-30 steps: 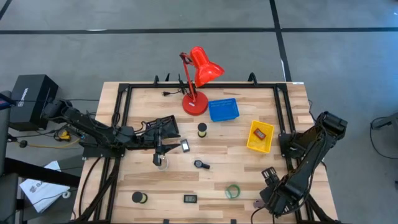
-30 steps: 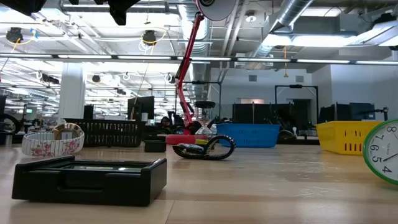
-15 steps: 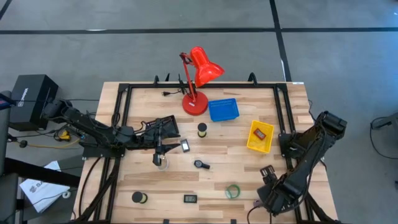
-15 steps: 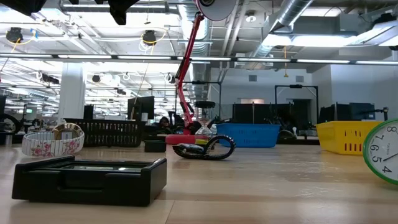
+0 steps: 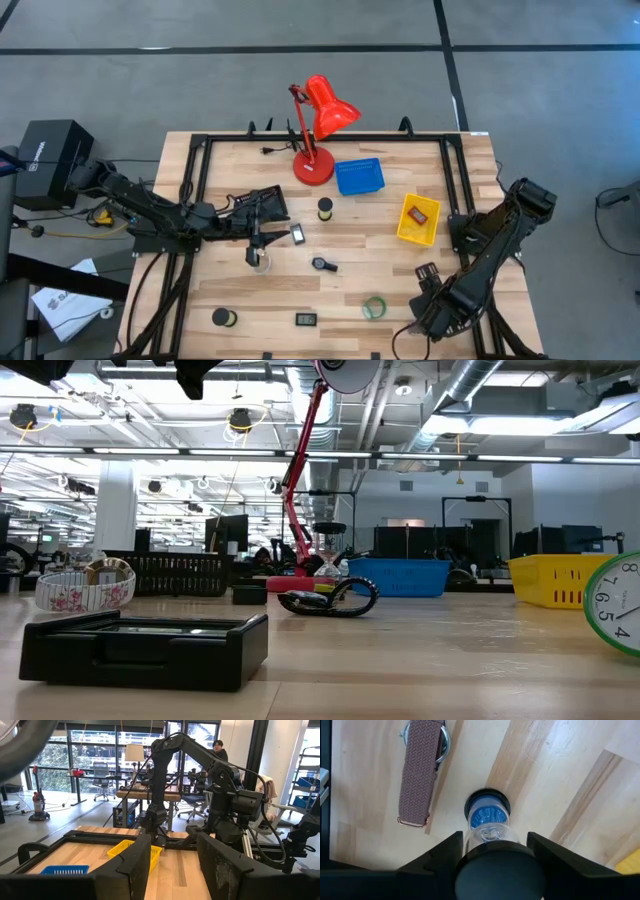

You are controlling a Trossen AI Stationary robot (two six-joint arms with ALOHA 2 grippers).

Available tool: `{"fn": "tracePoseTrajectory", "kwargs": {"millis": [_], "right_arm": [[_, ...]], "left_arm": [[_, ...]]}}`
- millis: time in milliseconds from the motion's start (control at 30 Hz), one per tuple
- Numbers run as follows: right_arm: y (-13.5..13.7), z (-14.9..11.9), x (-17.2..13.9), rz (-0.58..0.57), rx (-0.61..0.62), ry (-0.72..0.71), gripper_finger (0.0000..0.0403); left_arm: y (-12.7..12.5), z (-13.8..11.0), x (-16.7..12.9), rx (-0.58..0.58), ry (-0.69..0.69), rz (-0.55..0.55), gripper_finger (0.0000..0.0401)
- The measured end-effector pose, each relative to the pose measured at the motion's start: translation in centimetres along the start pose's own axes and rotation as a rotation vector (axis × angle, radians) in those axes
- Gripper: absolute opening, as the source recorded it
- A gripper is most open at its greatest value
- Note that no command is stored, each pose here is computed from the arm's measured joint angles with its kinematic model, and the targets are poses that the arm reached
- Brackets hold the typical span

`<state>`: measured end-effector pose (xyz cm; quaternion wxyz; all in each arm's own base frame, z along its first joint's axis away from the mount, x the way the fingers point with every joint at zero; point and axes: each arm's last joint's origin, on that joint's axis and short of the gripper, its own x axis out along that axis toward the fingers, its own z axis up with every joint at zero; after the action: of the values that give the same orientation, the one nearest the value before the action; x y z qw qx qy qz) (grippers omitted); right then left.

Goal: Pick & Place Office items
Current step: Put the blue hourglass into the blue basket

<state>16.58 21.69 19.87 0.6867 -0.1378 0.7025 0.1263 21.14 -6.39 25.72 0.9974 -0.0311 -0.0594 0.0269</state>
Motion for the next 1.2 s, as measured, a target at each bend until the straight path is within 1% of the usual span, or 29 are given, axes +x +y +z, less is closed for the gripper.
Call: {"fn": "tracePoseTrajectory", "kwargs": {"millis": [133,200,300,400,667,1033,1100,1200], "right_arm": [[0.0,-0.01,0.0,0.0,0.0,0.001,0.0198],[0.05,-0.13,0.0,-0.004,-0.003,0.007,0.0211],[0.14,-0.4,-0.01,-0.014,-0.007,0.023,0.0241],[0.28,-0.61,-0.01,-0.02,-0.013,0.033,0.0251],[0.35,-0.7,-0.02,-0.022,-0.016,0.036,0.0237],[0.34,-0.69,-0.02,-0.022,-0.016,0.036,0.0199],[0.34,-0.69,-0.02,-0.022,-0.016,0.036,0.0198],[0.34,-0.69,-0.02,-0.022,-0.016,0.035,0.021]], "left_arm": [[0.0,0.0,0.0,0.0,0.0,0.0,0.0156],[0.0,0.0,0.0,0.0,0.0,0.0,0.0156],[0.0,0.0,0.0,0.0,0.0,0.0,0.0156],[0.0,0.0,0.0,0.0,0.0,0.0,0.0156],[0.0,0.0,0.0,0.0,0.0,0.0,0.0156],[0.0,0.0,0.0,0.0,0.0,0.0,0.0156],[0.0,0.0,0.0,0.0,0.0,0.0,0.0156],[0.0,0.0,0.0,0.0,0.0,0.0,0.0156]]}}
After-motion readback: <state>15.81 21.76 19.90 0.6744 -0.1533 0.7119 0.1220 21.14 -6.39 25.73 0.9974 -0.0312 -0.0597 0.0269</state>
